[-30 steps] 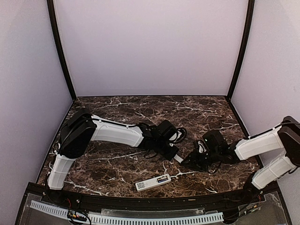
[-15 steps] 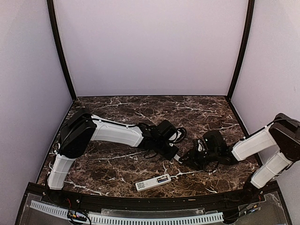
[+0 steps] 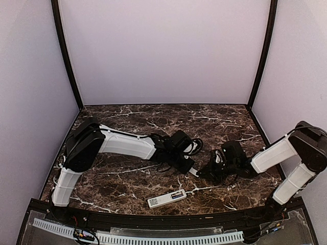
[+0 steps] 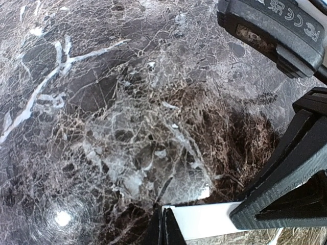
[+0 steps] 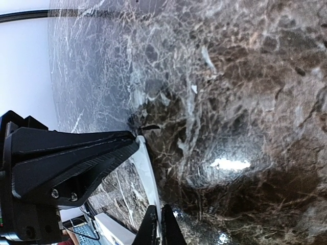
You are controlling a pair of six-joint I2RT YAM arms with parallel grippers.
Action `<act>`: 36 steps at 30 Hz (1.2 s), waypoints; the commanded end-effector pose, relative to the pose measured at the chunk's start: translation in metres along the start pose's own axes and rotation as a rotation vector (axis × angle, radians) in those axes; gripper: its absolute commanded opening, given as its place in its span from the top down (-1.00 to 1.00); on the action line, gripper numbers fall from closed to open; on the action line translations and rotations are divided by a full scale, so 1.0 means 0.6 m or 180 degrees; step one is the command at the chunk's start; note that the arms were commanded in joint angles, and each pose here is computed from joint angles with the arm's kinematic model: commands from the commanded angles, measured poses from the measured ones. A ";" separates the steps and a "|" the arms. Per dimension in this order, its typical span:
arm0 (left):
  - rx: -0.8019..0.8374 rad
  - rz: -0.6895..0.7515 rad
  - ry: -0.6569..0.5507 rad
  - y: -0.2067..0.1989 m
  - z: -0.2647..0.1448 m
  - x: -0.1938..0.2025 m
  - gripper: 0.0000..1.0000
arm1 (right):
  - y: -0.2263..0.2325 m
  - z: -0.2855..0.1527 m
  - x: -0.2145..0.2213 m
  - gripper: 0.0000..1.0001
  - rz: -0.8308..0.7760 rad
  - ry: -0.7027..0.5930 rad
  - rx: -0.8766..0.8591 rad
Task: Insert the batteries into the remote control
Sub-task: Pick up the battery cover at the center of the board, then pass from the right arm to the left
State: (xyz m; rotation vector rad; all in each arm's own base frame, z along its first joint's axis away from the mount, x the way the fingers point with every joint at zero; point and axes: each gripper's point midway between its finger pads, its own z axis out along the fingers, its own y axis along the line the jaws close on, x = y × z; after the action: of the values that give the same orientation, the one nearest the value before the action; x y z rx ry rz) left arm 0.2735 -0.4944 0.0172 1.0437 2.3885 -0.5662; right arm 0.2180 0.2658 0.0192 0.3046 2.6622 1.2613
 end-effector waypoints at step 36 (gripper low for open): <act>-0.0294 0.2950 -0.1555 -0.098 -0.266 0.001 -0.63 | 0.194 -0.145 0.057 1.00 -0.1464 0.1016 -0.0195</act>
State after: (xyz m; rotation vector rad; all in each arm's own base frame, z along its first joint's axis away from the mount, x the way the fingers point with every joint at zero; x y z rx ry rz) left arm 0.1752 -0.4377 0.1407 1.6040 1.3309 -0.3626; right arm 0.1964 0.2902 0.1430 -0.4164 2.6744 1.3287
